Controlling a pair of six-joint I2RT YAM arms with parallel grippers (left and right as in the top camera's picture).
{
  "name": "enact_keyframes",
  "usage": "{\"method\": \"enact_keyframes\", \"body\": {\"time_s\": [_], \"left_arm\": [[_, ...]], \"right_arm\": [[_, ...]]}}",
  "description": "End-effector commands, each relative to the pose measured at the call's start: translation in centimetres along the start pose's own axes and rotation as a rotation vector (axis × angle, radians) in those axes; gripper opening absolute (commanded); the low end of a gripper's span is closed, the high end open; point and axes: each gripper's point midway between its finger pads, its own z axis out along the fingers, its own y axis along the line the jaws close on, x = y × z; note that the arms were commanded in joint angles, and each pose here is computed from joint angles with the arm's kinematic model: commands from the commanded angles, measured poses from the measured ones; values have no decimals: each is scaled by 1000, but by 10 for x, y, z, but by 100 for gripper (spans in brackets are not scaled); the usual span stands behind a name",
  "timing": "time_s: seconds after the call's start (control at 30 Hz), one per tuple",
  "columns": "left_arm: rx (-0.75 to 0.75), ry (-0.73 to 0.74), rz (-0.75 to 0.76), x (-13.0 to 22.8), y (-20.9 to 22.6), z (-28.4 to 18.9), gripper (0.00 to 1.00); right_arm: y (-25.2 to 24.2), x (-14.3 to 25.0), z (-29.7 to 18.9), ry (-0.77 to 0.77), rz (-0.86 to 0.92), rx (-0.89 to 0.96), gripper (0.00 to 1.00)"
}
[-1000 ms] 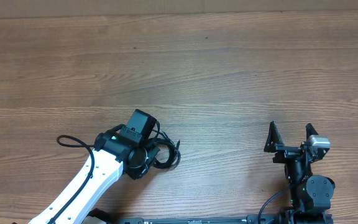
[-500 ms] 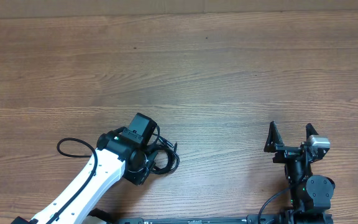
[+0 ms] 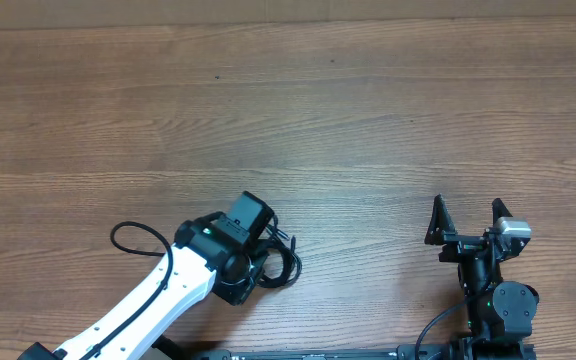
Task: Untangle cables
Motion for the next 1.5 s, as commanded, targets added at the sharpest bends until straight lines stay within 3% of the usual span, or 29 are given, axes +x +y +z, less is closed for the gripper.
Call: {"method": "enact_keyframes", "body": {"time_s": [0.0, 0.63, 1.0, 1.2, 1.47], "left_arm": [[10, -1, -36, 4, -3, 3, 4], [75, -10, -26, 3, -19, 2, 4], [142, 60, 187, 18, -37, -7, 4], [288, 38, 399, 30, -82, -64, 4], [311, 13, 426, 30, -91, -80, 4]], "right_arm": [[-3, 3, 1, 1, 4, 13, 100], [-3, 3, 1, 1, 4, 13, 100], [-3, 3, 1, 1, 4, 13, 100], [-3, 3, 1, 1, 4, 13, 100], [-3, 3, 1, 1, 4, 13, 100]]}}
